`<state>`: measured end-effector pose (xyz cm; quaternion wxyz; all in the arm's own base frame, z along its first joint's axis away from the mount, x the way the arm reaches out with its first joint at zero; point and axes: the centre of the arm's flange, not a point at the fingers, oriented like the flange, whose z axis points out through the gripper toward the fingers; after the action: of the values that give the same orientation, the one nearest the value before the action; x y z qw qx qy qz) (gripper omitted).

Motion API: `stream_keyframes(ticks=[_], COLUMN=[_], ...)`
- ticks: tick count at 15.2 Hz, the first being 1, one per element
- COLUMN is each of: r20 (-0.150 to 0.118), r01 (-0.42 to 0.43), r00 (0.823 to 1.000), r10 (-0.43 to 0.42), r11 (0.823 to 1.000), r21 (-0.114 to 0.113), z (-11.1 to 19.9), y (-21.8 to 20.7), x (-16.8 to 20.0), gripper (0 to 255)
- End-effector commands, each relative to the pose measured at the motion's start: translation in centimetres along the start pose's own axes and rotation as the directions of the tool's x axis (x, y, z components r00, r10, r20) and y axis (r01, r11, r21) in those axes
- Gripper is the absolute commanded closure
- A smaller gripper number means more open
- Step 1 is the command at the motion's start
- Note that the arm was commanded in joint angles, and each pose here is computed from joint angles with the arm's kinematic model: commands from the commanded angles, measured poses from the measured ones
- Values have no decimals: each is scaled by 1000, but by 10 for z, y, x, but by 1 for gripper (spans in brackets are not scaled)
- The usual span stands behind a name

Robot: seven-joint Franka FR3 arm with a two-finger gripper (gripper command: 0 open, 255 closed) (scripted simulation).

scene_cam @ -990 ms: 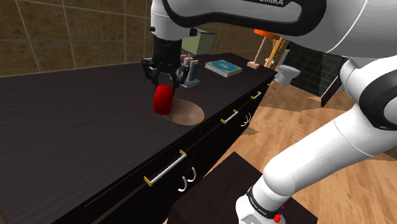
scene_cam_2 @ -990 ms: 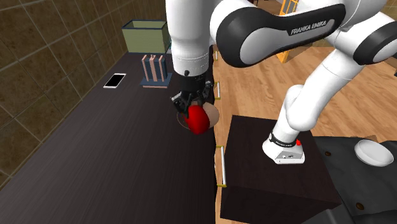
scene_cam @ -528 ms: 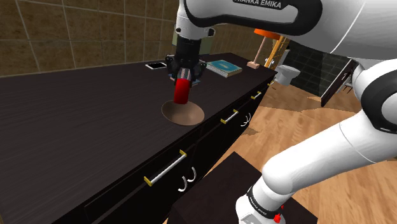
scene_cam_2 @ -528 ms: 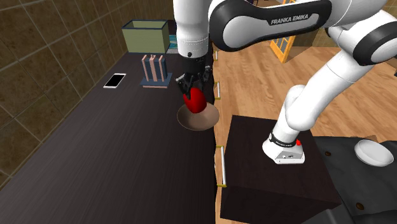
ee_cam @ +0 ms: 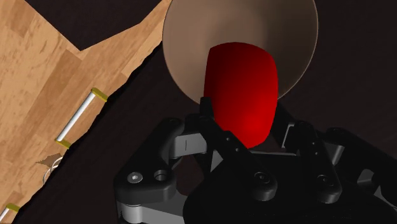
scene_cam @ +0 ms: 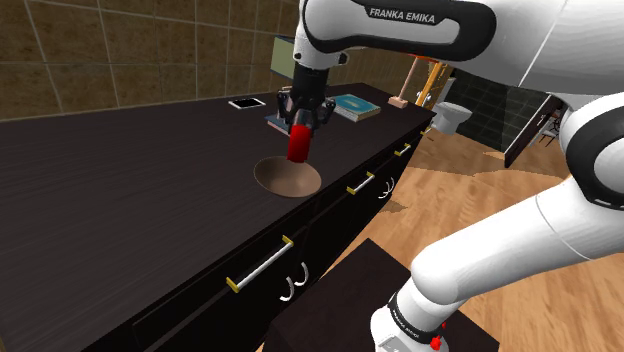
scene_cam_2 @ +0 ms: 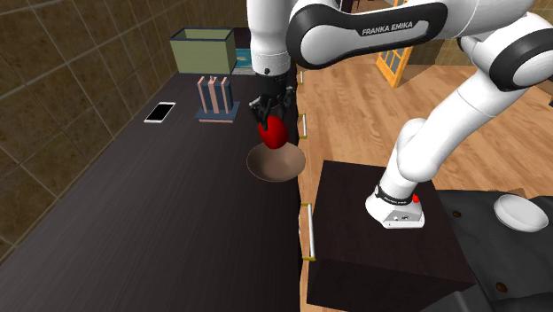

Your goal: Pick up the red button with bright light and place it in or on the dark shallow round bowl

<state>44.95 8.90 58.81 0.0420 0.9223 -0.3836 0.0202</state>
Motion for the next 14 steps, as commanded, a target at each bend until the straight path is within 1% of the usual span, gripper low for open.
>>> stream_keyframes(ticks=[1,10,14], r20=[-1,-1,-1], r01=[0,0,0], r00=[1000,1000,1000], r10=[0,0,0], r11=[1000,1000,1000], r21=[1,1,1], z=[11,59,62], y=[0,-3,-3], x=[-1,-4,-4], gripper=[255,255,255])
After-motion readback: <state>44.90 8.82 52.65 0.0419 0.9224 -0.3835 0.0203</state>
